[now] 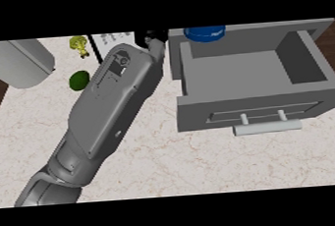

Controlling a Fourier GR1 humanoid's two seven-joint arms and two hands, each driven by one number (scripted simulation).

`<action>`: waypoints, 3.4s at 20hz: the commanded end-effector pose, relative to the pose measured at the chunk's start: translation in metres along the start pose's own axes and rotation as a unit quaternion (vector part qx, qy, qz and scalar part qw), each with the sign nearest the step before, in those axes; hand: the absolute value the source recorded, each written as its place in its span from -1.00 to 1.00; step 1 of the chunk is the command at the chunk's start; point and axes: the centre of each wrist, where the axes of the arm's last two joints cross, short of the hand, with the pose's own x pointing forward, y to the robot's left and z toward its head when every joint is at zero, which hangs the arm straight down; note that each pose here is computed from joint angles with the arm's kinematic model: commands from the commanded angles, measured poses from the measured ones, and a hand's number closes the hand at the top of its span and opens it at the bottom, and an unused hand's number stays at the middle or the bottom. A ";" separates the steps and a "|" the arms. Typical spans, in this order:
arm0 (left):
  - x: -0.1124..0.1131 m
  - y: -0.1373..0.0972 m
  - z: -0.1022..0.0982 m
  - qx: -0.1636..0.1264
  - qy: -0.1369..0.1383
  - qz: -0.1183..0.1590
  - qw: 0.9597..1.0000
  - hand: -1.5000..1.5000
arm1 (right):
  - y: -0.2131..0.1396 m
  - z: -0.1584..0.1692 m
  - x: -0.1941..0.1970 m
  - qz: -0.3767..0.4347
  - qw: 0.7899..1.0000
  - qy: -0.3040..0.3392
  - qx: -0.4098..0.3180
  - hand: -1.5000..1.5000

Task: Pick up the can, place it into the drawer and close the drawer

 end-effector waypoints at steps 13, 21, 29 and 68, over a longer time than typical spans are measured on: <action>-0.011 -0.035 -0.014 0.011 0.016 -0.032 0.999 1.00 | 0.007 -0.005 0.003 -0.001 1.000 -0.008 0.007 -1.00; -0.009 -0.047 -0.016 0.019 0.047 -0.051 0.997 1.00 | 0.006 -0.014 0.004 0.003 1.000 -0.005 0.012 -1.00; -0.033 -0.043 -0.008 0.031 0.043 -0.078 0.996 -1.00 | 0.012 -0.018 0.017 -0.001 1.000 0.002 0.017 -1.00; -0.023 -0.051 -0.011 0.060 0.004 -0.030 0.998 -1.00 | 0.093 -0.087 0.030 0.324 0.922 -0.165 0.132 -1.00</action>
